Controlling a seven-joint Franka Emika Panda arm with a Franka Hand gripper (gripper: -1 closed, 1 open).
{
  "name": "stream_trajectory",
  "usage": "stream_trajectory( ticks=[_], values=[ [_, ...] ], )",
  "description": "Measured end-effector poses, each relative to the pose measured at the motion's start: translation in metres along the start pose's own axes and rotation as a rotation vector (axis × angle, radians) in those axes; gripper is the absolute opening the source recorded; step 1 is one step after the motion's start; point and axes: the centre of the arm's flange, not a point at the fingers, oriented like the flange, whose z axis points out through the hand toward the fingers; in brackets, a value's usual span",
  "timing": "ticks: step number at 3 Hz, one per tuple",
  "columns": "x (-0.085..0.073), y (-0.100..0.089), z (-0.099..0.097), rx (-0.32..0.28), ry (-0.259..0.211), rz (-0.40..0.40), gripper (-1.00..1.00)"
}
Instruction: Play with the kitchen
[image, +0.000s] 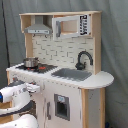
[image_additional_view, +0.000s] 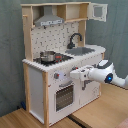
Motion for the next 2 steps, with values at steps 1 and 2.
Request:
stream_trajectory(
  ticks=[1, 2],
  values=[
    [0.0006, 0.0000, 0.0000, 0.003, -0.008, -0.118, -1.00],
    [0.0011, -0.0002, -0.0001, 0.004, -0.016, -0.226, -1.00]
  ],
)
